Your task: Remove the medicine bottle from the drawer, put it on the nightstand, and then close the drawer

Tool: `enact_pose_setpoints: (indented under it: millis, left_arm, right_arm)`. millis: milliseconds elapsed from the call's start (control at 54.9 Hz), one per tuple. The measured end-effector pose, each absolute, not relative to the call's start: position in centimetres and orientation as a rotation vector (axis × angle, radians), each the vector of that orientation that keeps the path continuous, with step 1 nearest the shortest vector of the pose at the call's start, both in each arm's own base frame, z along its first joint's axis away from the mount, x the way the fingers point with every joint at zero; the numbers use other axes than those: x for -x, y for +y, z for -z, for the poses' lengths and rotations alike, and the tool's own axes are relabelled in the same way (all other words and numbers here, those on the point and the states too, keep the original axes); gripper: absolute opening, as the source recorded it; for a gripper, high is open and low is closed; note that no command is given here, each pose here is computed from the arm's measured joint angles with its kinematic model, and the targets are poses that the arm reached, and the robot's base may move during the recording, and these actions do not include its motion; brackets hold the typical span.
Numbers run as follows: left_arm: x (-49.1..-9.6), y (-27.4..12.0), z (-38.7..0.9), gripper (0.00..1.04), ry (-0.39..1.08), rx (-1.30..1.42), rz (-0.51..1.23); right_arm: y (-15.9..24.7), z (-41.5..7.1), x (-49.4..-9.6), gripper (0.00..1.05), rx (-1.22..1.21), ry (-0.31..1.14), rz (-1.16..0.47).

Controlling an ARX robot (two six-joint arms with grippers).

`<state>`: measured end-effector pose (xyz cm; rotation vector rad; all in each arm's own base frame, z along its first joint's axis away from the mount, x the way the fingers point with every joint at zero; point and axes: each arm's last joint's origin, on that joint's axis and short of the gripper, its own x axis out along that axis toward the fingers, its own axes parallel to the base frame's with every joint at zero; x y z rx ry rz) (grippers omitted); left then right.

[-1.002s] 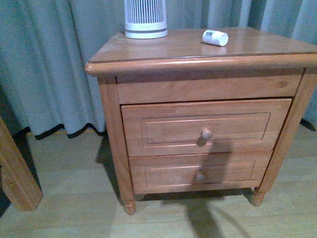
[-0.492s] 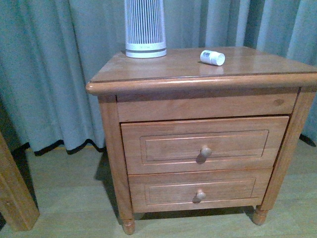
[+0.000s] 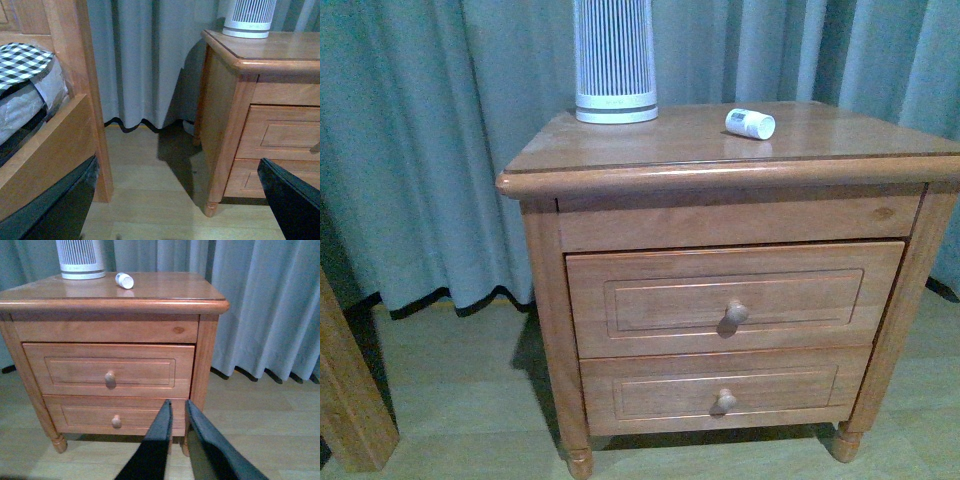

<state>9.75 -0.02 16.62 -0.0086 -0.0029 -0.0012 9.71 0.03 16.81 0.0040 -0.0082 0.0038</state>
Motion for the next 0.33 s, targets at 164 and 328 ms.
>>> enact_pose_setpoints:
  millis: [164,328]
  left_arm:
    - [-9.75,-0.02,-16.62,0.98,-0.003,0.008,0.001]
    - [-9.75,-0.02,-16.61,0.98,-0.002,0.008,0.001]
  right_arm:
    - [0.03,-16.81,-9.71,0.51,-0.004,-0.008,-0.004]
    - [0.03,-16.81,-9.71,0.88,-0.004,-0.008,-0.004]
